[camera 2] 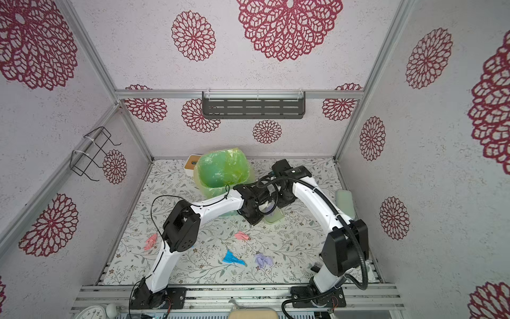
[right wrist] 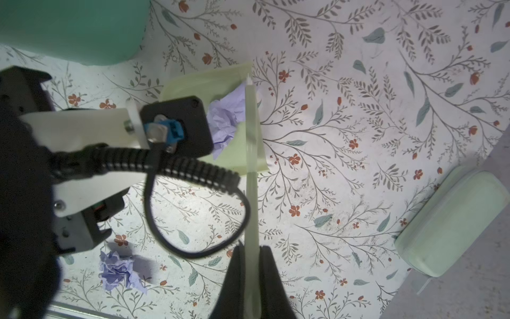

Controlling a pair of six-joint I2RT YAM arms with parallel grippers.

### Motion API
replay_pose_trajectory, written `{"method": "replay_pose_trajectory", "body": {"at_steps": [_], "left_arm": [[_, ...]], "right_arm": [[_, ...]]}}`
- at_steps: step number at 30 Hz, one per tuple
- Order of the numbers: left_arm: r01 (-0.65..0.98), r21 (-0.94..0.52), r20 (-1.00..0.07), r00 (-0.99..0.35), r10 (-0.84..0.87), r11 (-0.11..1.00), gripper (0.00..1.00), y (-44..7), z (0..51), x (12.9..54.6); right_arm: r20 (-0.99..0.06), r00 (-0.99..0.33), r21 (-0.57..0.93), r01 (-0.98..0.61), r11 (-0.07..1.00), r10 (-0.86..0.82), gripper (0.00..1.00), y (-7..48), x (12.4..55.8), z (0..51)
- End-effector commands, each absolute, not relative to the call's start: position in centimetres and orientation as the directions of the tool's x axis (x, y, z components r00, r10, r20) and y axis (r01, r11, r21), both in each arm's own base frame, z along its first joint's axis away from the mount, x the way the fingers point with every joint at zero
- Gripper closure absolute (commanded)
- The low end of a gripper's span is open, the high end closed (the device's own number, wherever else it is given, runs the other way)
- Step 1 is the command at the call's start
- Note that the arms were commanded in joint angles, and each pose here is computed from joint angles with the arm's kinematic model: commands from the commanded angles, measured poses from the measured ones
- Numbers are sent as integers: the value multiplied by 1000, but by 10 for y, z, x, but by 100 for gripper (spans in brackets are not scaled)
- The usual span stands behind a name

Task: Sweep away the paper scraps from the table
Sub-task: 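Sweep the purple scrap into the dustpan with the right gripper's brush, then carry the dustpan to the bin with the left gripper while the right withdraws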

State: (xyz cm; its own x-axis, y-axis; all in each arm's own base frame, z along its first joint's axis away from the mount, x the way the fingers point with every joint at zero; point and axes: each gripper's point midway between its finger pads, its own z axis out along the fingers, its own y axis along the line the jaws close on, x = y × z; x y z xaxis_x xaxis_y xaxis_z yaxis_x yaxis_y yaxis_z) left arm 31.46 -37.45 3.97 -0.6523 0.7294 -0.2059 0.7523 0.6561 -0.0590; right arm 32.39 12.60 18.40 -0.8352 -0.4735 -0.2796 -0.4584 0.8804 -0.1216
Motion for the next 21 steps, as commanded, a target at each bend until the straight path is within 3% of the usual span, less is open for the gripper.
{"method": "replay_pose_trajectory", "body": {"at_steps": [1, 13, 21], "left_arm": [[747, -43, -274, -648, 711, 664, 90, -375, 68, 322], [779, 5, -357, -585, 729, 627, 90, -383, 111, 303], [799, 27, -470, -520, 713, 601, 90, -389, 170, 285]], "right_arm": [[-373, -842, -86, -386, 919, -389, 100, 110, 318, 220], [-518, -829, -12, -238, 971, -210, 100, 69, 323, 255], [-562, -818, 17, -156, 988, -119, 100, 45, 326, 259]]}}
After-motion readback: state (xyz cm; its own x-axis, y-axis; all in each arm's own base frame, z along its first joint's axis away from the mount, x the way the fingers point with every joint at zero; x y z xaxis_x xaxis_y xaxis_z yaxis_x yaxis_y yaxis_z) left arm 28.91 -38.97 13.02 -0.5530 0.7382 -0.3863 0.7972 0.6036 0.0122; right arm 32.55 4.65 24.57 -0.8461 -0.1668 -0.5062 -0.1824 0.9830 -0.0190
